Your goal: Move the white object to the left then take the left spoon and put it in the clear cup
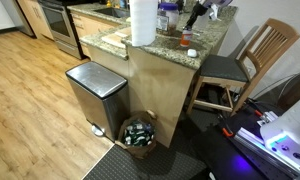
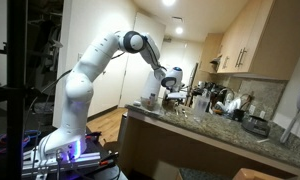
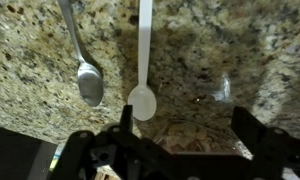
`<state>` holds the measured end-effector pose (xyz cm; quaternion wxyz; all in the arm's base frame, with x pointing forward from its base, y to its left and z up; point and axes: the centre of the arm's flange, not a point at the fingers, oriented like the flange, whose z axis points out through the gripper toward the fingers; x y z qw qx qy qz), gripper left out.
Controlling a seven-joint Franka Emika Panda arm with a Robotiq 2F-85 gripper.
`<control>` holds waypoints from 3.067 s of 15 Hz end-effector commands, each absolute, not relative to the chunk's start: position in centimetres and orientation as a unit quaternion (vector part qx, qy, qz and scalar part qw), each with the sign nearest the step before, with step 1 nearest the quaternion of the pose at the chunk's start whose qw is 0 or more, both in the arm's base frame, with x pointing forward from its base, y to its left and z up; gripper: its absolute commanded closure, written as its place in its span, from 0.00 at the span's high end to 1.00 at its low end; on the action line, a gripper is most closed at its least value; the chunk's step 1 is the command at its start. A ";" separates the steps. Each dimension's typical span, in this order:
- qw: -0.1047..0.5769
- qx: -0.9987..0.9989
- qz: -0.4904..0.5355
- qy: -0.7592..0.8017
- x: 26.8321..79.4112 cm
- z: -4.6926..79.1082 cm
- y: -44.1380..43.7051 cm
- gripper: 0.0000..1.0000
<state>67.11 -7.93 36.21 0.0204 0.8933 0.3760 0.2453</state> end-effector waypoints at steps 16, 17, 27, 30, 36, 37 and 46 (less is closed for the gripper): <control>-0.015 0.907 0.249 0.338 70.1 31.4 -10.6 1.00; -0.019 0.907 0.250 0.338 70.3 30.8 -10.6 1.00; -0.014 0.906 0.257 0.336 69.8 32.1 -9.5 1.00; -0.026 0.910 0.260 0.320 69.9 32.1 -9.3 1.00; -0.045 0.926 0.264 0.267 69.8 32.2 -8.3 1.00; -0.043 0.929 0.263 0.256 69.7 32.2 -8.3 1.00; -0.028 0.940 0.231 0.250 69.8 32.0 -8.3 1.00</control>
